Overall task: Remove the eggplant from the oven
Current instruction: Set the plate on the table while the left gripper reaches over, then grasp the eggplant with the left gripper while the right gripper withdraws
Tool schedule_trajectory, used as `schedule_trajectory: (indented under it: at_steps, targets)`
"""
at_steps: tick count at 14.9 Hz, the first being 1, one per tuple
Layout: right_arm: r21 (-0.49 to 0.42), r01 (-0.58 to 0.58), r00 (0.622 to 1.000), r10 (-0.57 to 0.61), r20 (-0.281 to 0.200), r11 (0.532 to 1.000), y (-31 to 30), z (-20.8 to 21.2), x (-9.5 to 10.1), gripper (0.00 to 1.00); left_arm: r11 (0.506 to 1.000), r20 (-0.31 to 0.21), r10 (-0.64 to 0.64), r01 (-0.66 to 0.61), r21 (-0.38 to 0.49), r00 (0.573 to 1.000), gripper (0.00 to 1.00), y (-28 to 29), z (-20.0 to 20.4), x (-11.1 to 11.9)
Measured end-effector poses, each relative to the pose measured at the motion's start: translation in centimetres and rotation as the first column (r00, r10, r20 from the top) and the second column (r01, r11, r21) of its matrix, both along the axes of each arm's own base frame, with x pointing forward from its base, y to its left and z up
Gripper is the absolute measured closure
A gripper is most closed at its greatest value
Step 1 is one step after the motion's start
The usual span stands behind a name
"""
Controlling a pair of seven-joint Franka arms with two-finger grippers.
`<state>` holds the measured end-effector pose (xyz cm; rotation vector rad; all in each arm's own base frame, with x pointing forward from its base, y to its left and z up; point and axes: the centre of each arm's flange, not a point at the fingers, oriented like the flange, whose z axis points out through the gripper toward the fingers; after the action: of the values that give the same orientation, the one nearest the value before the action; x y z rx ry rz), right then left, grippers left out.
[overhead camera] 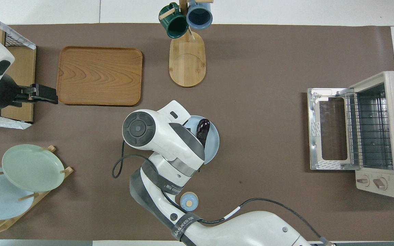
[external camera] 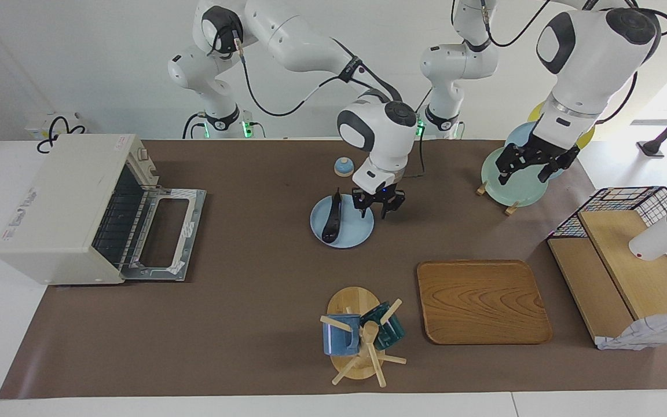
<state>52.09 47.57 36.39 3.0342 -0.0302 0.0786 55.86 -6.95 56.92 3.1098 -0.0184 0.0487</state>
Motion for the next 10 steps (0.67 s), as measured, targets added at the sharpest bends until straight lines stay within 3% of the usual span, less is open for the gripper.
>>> schedule_trajectory:
  at_steps: [3,4,5,7,10]
  targets:
    - [-0.07,-0.032,0.998,0.028,-0.052,0.997,-7.4,3.7,3.7,0.67,1.0,-0.015,-0.031,0.031,-0.001,0.999,0.0,-1.8,-2.0,0.7]
    - [-0.094,-0.045,0.997,0.038,-0.074,0.995,-10.2,4.5,4.7,0.67,0.999,-0.021,-0.05,0.05,-0.003,0.999,0.0,-2.9,-2.8,0.9]
    - [-0.11,-0.057,0.994,0.046,-0.098,0.992,-12.8,4.8,5.5,0.74,0.997,-0.028,-0.072,0.071,-0.01,0.997,0.0,-4.4,-3.6,1.0]
    - [-0.15,-0.07,0.989,0.049,-0.141,0.986,-17.6,3.7,6.2,0.95,0.993,-0.039,-0.113,0.111,-0.041,0.993,0.0,-7.8,-5.4,1.2]
    - [-0.219,-0.069,0.982,0.026,-0.189,0.973,-23.2,0.5,5.9,0.99,0.991,-0.057,-0.114,0.109,-0.075,0.992,0.0,-14.1,-8.3,0.8]
